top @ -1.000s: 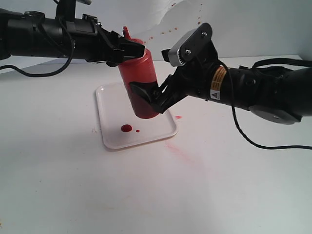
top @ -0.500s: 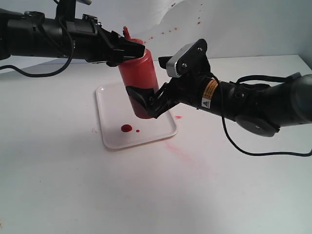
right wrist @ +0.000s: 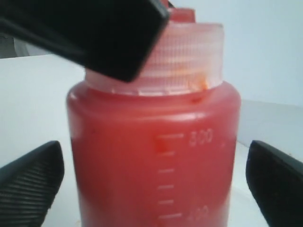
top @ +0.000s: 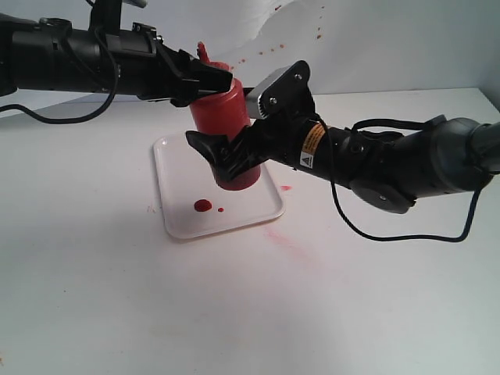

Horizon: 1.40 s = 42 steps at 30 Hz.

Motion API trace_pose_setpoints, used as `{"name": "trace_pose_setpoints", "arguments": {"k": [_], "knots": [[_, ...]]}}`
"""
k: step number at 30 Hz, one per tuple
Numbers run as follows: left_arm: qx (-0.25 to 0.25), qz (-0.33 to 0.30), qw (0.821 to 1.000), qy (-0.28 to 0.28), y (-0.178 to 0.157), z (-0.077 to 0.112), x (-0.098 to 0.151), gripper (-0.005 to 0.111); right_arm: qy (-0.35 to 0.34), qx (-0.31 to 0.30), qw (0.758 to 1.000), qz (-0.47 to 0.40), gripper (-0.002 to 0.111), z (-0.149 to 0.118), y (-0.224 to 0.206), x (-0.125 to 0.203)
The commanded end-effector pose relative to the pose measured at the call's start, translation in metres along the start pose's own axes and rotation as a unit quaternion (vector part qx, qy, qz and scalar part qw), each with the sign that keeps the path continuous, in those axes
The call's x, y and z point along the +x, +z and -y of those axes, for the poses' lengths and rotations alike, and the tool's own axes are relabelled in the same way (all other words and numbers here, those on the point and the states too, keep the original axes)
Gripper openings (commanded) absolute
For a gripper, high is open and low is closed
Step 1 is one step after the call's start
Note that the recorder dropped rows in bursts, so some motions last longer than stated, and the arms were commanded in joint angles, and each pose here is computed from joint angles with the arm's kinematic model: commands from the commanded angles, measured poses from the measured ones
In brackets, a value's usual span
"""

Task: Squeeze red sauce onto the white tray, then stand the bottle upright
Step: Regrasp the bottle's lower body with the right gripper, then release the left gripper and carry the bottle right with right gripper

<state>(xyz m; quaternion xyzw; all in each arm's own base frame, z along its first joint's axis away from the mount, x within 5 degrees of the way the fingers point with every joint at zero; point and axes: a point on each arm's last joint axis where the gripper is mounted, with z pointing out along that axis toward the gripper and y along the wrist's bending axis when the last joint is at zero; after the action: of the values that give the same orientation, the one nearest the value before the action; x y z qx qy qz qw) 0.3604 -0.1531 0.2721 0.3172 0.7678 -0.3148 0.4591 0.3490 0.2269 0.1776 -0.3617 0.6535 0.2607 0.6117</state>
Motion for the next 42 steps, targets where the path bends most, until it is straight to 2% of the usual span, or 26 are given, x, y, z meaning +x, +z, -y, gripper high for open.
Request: {"name": "trace_pose_setpoints", "arguments": {"k": [1, 5, 9, 13, 15, 18, 20, 21, 24, 28, 30, 33, 34, 36, 40, 42], "knots": [[0.008, 0.026, 1.000, -0.007, -0.006, 0.007, -0.013, 0.000, 0.000, -0.002, 1.000, 0.025, 0.081, -0.001, 0.001, -0.006], [0.008, 0.026, 1.000, -0.007, -0.006, 0.007, -0.013, 0.000, 0.000, -0.002, 1.000, 0.025, 0.057, -0.001, 0.001, -0.006], [0.008, 0.026, 1.000, 0.003, -0.006, 0.007, -0.013, 0.001, 0.003, -0.002, 1.000, 0.025, 0.028, -0.001, 0.001, -0.006], [0.006, 0.028, 0.999, 0.018, -0.006, 0.006, -0.013, 0.012, 0.008, -0.003, 1.000, 0.025, 0.001, -0.001, 0.001, -0.006], [0.005, 0.030, 0.999, 0.016, -0.006, 0.006, -0.014, 0.024, 0.016, -0.004, 0.999, 0.029, 0.000, -0.001, 0.001, -0.007], [0.006, 0.040, 0.999, 0.003, -0.006, 0.006, -0.016, 0.049, 0.016, -0.006, 0.999, 0.037, 0.000, -0.001, 0.000, -0.008], [0.015, 0.044, 0.999, -0.003, -0.006, 0.008, -0.016, 0.074, 0.016, -0.005, 0.999, 0.037, 0.000, -0.001, 0.000, -0.008], [0.019, 0.044, 0.999, -0.003, -0.006, 0.008, -0.016, 0.081, 0.016, -0.005, 0.999, 0.037, 0.000, -0.001, 0.000, -0.008], [0.020, 0.042, 0.999, 0.005, -0.008, 0.010, -0.017, 0.090, 0.012, -0.005, 0.999, 0.038, 0.000, -0.001, -0.002, -0.008], [0.018, 0.020, 0.999, 0.029, -0.008, 0.009, -0.013, 0.090, 0.016, 0.001, 0.999, 0.052, 0.000, 0.005, -0.017, -0.002], [0.018, 0.014, 1.000, 0.020, -0.008, 0.009, -0.012, 0.090, 0.025, 0.023, 0.997, 0.062, 0.000, 0.018, -0.048, 0.002], [0.029, 0.013, 0.999, 0.007, -0.008, 0.011, -0.012, 0.090, 0.026, 0.051, 0.996, 0.066, 0.000, 0.022, -0.087, 0.006], [0.037, 0.011, 0.999, -0.004, -0.008, 0.013, -0.012, 0.090, 0.016, 0.066, 0.996, 0.061, 0.000, 0.020, -0.108, 0.009], [0.054, -0.009, 0.998, 0.017, -0.009, 0.016, -0.008, 0.089, 0.011, 0.073, 0.995, 0.071, 0.000, 0.012, -0.131, 0.012], [0.052, -0.058, 0.997, 0.027, -0.007, 0.017, 0.001, 0.087, 0.027, 0.091, 0.995, 0.030, 0.000, 0.002, -0.153, 0.032], [0.049, -0.084, 0.995, 0.028, -0.008, 0.016, 0.006, 0.086, -0.003, 0.089, 0.996, 0.006, 0.000, -0.006, -0.161, 0.041]]}}
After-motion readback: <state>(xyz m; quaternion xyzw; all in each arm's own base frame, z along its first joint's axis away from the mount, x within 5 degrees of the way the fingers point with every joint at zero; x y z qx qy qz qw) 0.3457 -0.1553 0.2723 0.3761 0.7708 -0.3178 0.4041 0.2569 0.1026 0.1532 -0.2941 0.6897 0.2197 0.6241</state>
